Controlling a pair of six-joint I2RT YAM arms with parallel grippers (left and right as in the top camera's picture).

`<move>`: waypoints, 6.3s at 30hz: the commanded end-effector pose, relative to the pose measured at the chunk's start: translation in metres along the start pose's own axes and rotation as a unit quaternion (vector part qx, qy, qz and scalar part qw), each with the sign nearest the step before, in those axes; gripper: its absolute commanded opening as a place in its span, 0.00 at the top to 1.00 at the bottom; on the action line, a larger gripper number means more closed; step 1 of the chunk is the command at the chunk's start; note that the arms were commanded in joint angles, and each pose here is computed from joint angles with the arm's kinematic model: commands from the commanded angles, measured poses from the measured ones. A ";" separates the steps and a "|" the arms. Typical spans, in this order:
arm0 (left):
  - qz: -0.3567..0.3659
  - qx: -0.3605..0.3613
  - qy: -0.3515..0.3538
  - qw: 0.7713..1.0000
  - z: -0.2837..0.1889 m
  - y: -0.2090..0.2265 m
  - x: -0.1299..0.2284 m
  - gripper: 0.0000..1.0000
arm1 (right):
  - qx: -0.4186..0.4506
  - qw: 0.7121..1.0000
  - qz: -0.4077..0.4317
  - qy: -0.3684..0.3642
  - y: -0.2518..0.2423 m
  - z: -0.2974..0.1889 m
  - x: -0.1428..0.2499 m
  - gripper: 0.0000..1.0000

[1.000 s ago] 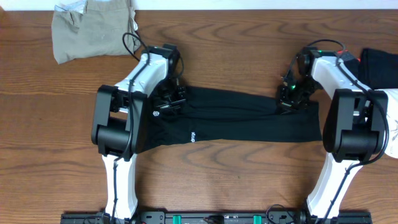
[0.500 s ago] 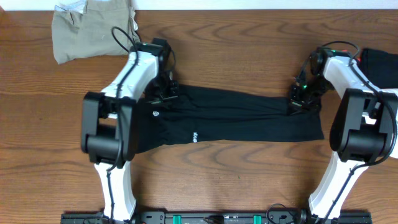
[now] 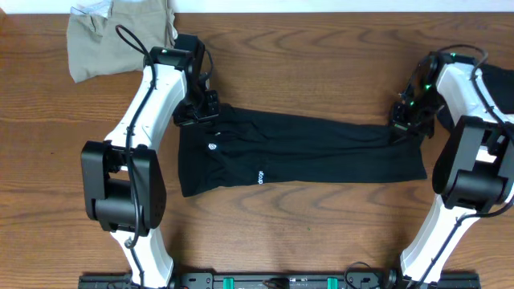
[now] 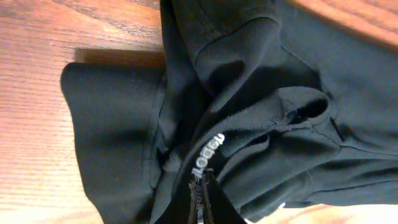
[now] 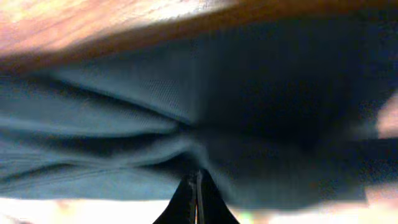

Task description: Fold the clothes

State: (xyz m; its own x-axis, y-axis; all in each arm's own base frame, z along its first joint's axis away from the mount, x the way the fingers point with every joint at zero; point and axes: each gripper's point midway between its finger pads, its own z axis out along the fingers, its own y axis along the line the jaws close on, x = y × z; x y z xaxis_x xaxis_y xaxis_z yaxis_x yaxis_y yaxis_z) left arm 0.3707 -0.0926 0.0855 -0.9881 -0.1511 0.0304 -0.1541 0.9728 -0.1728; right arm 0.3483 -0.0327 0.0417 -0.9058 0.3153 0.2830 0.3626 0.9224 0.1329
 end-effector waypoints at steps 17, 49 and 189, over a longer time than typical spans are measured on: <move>0.039 0.035 -0.084 0.995 -0.076 -0.020 0.017 0.02 | 0.072 0.994 0.048 -0.067 -0.057 -0.074 0.005 0.01; 0.038 0.030 -0.086 0.995 -0.076 -0.018 0.016 0.02 | -0.080 0.994 0.005 -0.074 -0.056 0.043 -0.005 0.07; 0.036 0.020 -0.079 0.996 -0.075 -0.015 0.020 0.02 | -0.122 0.967 -0.146 -0.169 0.156 -0.023 0.084 0.62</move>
State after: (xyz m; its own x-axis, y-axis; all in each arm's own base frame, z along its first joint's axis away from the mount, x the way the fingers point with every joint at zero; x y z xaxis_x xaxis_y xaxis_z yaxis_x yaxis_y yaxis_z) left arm 0.3552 -0.0991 0.1615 -0.9839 -0.1175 -0.1350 -0.0857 0.9714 -0.2213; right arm 0.3114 0.1352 0.0617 -0.9908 0.1344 0.0159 0.1316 0.9292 0.3453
